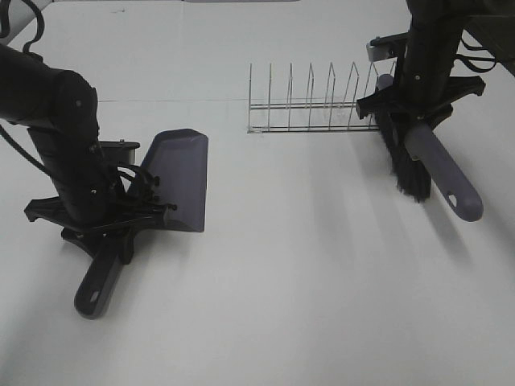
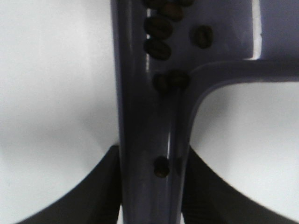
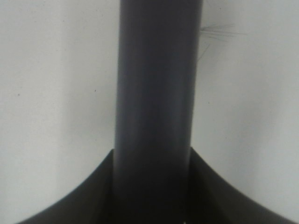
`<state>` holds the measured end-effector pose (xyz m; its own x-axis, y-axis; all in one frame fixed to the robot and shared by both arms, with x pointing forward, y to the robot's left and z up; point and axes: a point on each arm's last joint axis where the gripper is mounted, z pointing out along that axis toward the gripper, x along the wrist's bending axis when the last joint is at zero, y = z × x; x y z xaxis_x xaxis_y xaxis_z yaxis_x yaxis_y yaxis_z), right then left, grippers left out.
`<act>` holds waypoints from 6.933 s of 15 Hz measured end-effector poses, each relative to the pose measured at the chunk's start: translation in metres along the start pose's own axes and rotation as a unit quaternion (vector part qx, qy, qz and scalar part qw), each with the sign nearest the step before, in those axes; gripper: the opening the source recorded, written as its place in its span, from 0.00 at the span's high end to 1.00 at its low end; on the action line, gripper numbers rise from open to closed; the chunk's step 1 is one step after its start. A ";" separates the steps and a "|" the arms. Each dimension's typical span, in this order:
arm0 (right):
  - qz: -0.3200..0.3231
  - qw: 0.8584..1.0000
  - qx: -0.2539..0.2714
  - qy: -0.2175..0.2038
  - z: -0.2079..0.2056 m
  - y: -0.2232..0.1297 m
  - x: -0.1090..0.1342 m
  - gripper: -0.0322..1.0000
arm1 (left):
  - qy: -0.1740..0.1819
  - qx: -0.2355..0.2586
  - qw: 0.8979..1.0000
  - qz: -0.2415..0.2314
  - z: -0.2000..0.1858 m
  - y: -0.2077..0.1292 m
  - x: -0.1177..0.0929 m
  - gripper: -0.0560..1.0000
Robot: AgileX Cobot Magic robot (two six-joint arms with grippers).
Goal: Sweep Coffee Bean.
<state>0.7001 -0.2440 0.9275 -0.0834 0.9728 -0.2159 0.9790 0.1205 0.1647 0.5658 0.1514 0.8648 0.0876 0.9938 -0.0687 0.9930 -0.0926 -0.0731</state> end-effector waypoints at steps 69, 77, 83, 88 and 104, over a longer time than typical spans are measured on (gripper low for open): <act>0.007 0.900 -0.417 0.131 -0.203 -0.455 -0.036 0.25 | -0.063 -0.497 0.847 0.178 -0.171 -0.368 0.114 0.25; 0.005 0.882 -0.455 0.124 -0.200 -0.445 -0.035 0.25 | -0.075 -0.533 0.820 0.196 -0.169 -0.358 0.107 0.25; 0.005 0.881 -0.457 0.124 -0.200 -0.445 -0.035 0.25 | -0.091 -0.529 0.818 0.207 -0.169 -0.359 0.104 0.25; 0.005 0.881 -0.457 0.124 -0.200 -0.445 -0.035 0.25 | -0.091 -0.529 0.818 0.207 -0.169 -0.359 0.104 0.25; 0.033 0.884 -0.455 0.103 -0.200 -0.444 -0.035 0.25 | 0.008 -0.552 0.833 0.033 -0.169 -0.357 0.101 0.25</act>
<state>0.2311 -0.2917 1.0546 -0.1560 0.9877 -0.0120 0.4363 0.0798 0.8963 0.2330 0.2956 1.0522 0.1374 0.9903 -0.0230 0.4535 -0.0422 0.8902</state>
